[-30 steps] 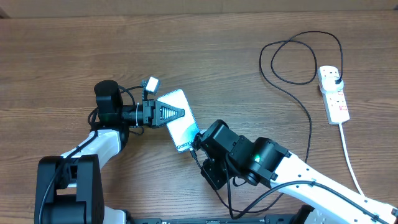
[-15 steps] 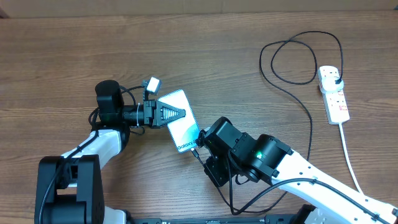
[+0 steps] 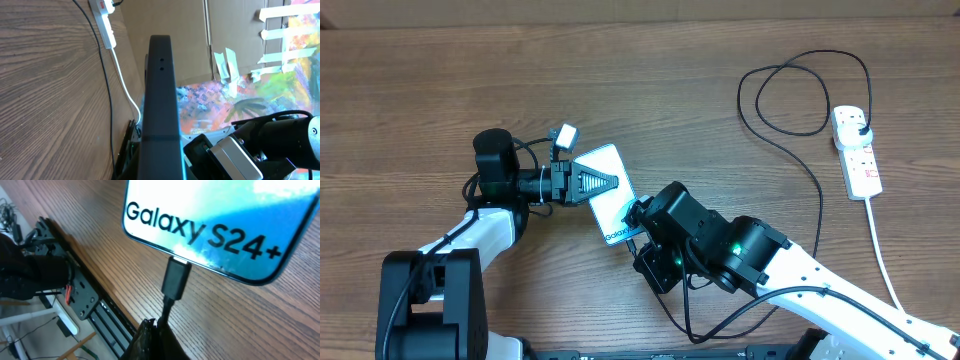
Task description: Plug charger to phone and switch on socket
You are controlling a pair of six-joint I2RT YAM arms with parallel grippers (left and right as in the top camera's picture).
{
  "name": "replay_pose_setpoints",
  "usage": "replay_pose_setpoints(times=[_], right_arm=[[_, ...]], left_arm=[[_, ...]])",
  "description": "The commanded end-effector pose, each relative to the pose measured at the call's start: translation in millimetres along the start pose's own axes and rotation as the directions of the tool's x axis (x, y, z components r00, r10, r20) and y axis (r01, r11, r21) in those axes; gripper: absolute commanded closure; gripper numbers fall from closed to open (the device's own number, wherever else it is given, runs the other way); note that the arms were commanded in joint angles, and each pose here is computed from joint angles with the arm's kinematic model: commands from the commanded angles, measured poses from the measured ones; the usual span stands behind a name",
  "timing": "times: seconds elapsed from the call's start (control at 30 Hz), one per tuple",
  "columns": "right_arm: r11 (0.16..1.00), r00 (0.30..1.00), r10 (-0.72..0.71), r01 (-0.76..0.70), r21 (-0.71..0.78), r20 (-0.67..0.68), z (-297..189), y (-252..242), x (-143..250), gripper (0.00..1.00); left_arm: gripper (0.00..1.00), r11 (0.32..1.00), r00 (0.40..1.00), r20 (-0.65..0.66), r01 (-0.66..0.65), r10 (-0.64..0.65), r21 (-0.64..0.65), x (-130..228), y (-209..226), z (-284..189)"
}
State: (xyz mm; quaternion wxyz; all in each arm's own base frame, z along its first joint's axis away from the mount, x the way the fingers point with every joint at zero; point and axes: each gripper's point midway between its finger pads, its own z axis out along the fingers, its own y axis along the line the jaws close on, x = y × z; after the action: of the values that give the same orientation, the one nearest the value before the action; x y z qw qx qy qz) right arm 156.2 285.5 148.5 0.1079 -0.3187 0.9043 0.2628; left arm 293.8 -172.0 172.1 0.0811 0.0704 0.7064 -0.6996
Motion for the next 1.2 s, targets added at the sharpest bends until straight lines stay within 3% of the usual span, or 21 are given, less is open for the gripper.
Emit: replay_pose_setpoints(times=[0.0,0.2,0.37,0.53,0.7,1.17], right_arm=[[0.999,1.0,0.008,-0.008,0.041,0.003,-2,-8,0,0.96],[0.998,0.999,0.036,-0.034,0.049,-0.033,-2,-10,9,0.69],[0.995,0.995,0.098,-0.097,0.032,-0.037,-6,-6,12,0.66],[0.999,0.999,0.033,-0.034,0.021,0.037,-3,7,-4,0.66],[0.984,0.993,0.04,-0.059,0.168,0.111,-2,-9,-13,0.74],[0.977,0.994,0.04,-0.061,0.206,0.106,5,-16,-14,0.76]], left_arm=[[0.96,0.999,0.999,-0.03,-0.025,0.026,0.02,0,-8,2],[0.96,0.999,0.999,-0.03,-0.037,0.037,0.021,0,-8,2],[0.96,0.999,0.999,-0.029,-0.041,0.041,0.02,0,-8,2],[0.96,0.999,0.999,-0.029,-0.04,0.041,0.02,0,-8,2],[0.96,0.999,0.999,-0.029,-0.039,0.04,0.02,0,-8,2],[0.96,0.999,0.999,-0.029,-0.04,0.04,0.02,0,-8,2]])
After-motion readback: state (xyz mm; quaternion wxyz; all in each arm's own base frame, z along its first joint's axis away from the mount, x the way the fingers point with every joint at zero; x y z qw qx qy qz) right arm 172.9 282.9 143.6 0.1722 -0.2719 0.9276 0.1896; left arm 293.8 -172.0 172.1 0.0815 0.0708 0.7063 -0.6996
